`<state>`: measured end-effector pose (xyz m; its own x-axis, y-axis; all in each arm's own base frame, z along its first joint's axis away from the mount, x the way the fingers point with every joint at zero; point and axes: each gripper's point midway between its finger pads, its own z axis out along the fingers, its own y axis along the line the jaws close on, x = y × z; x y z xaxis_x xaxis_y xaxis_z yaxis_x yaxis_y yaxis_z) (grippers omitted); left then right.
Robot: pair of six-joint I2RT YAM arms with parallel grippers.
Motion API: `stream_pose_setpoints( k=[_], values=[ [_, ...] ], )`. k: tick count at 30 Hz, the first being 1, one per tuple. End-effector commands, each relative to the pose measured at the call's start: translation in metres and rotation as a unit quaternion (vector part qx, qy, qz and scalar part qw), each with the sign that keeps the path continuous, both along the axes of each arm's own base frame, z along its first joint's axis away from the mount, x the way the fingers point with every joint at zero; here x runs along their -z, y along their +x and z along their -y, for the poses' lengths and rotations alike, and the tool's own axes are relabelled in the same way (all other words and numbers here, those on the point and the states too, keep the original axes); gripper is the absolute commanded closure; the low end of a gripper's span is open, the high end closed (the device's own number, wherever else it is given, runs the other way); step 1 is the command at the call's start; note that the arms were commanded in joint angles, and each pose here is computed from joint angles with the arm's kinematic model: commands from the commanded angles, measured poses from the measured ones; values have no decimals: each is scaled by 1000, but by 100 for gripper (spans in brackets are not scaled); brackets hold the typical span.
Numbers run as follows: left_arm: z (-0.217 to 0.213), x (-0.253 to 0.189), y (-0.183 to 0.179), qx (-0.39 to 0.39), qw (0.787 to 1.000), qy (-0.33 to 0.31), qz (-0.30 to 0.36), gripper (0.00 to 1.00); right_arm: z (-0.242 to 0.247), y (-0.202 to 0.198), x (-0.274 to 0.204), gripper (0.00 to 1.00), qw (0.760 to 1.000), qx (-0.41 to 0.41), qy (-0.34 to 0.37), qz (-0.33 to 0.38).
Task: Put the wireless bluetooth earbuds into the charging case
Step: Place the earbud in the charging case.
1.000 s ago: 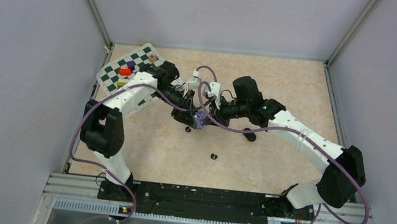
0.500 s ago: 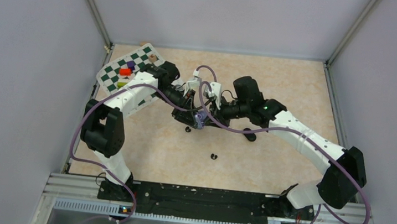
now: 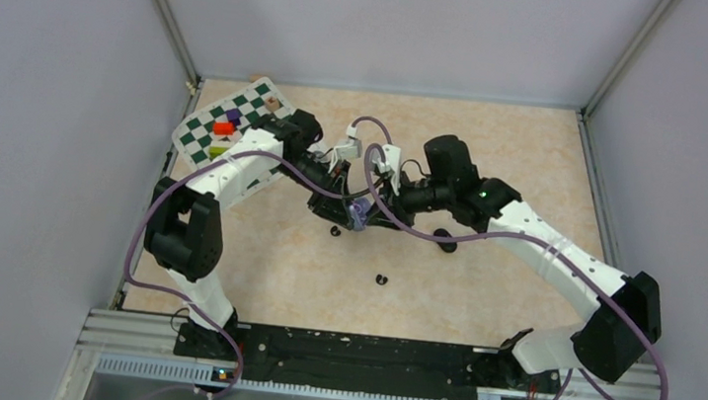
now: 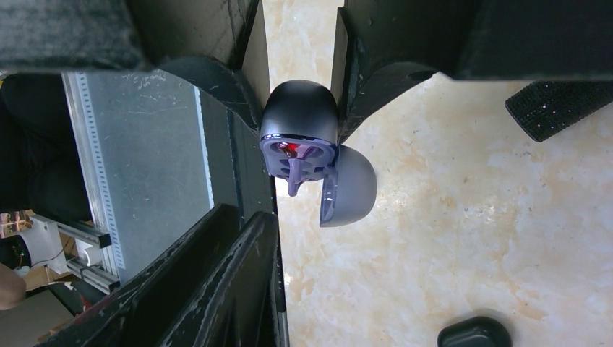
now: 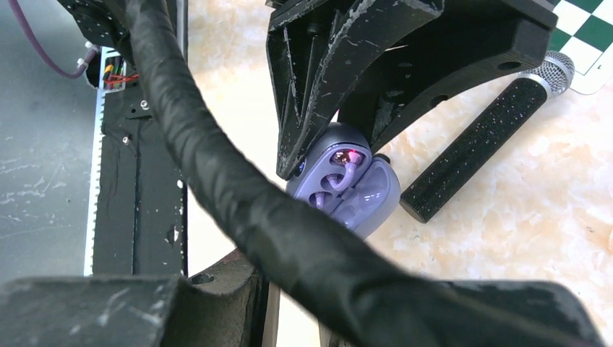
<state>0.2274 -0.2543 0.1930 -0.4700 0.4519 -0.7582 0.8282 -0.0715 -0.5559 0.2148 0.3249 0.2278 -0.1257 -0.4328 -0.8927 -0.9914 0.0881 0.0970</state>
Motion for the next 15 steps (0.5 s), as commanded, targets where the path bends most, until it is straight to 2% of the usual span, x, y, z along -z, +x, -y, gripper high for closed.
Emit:
stream_pose_setpoints(
  k=[1,6,15],
  values=[
    [4,-13,-1,10,999,-29,17,100,6,0,-46,78,998,-11,44,43],
    [5,-13,-1,10,999,-29,19,100,18,-2,-55,74,997,-16,45,57],
    [2,-16,-1,8,999,-32,24,100,32,-4,-74,73,995,-12,56,77]
  ],
)
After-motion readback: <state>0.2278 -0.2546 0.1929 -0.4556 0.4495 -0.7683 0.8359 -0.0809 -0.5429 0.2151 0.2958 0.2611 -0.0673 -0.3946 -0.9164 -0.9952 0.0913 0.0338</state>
